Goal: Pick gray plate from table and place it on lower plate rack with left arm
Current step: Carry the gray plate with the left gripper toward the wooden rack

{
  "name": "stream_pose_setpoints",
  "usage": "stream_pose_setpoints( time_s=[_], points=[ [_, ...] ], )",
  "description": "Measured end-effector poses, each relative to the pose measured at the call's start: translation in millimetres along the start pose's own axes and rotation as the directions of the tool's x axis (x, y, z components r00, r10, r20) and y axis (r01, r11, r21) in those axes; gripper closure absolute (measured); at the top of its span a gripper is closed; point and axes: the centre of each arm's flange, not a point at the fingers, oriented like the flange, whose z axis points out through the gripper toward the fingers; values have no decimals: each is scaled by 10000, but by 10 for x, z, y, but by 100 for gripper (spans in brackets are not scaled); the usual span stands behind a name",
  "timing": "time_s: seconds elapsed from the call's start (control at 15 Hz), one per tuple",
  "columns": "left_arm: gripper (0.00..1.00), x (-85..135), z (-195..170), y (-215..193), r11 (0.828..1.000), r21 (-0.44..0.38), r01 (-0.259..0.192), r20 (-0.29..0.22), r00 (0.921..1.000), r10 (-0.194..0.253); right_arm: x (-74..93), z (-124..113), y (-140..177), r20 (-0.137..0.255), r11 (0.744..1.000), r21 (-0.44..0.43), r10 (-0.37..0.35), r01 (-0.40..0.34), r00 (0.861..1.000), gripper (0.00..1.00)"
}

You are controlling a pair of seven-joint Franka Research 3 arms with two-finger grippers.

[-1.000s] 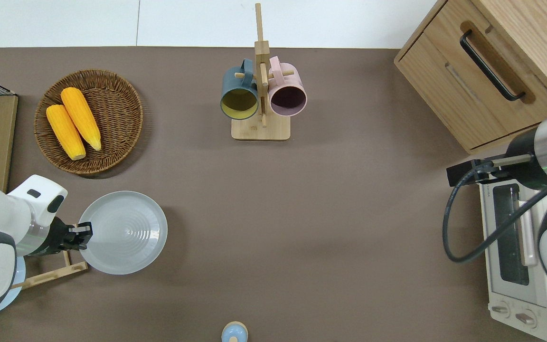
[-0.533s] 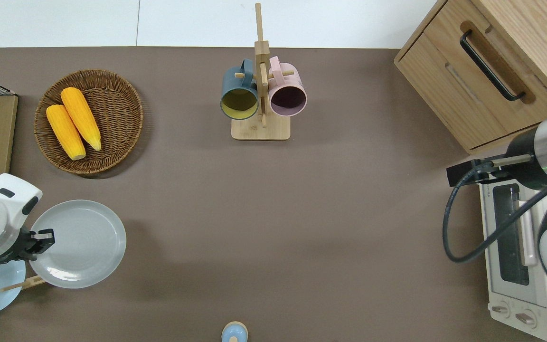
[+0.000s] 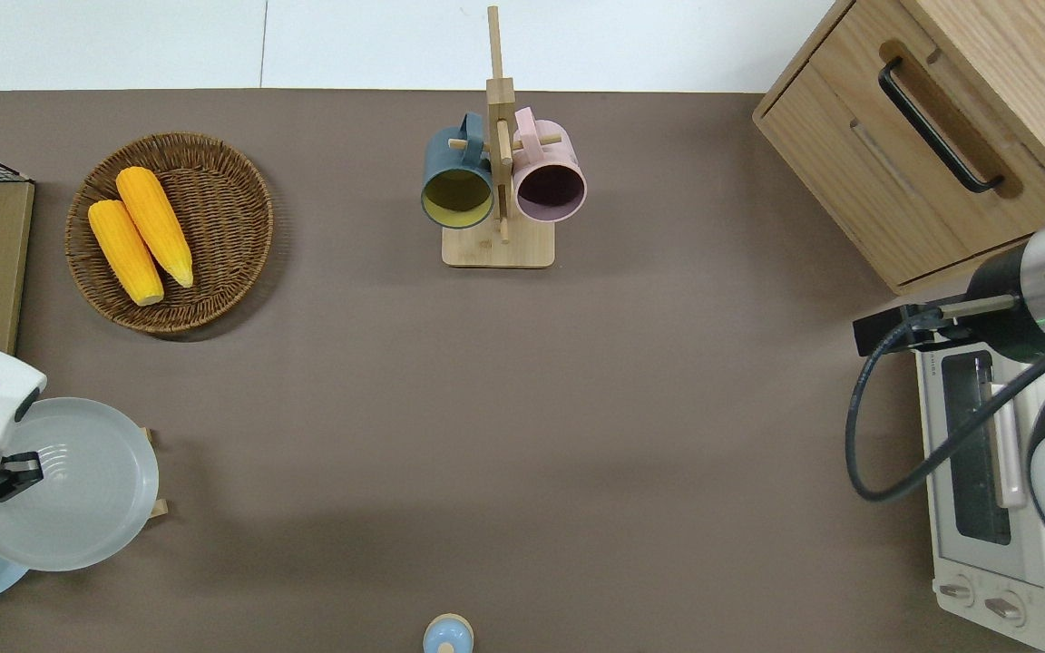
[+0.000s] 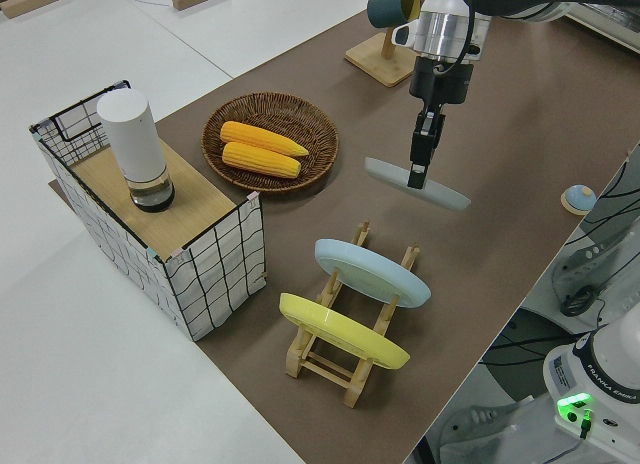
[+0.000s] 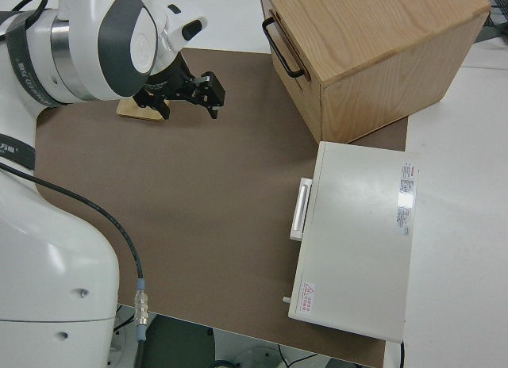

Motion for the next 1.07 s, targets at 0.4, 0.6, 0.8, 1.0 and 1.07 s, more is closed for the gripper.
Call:
stream_pose_setpoints(
  time_s=[0.4,0.6,0.8,1.0,1.07],
  points=[
    [99,57,106,-175,9975,325,627,87,9980,-630,0,0,0,0,10000,0,0,0,10000,1],
    [99,97,191,-279,9959,405,811,211,9964,-820,0,0,0,0,10000,0,0,0,10000,1],
    [99,138,276,-257,9952,462,862,413,9953,-881,0,0,0,0,10000,0,0,0,10000,1],
    [99,151,348,-111,9956,371,865,698,9936,-889,0,0,0,0,10000,0,0,0,10000,1],
    [99,159,374,-61,9948,400,938,769,9923,-967,0,0,0,0,10000,0,0,0,10000,1]
  ],
)
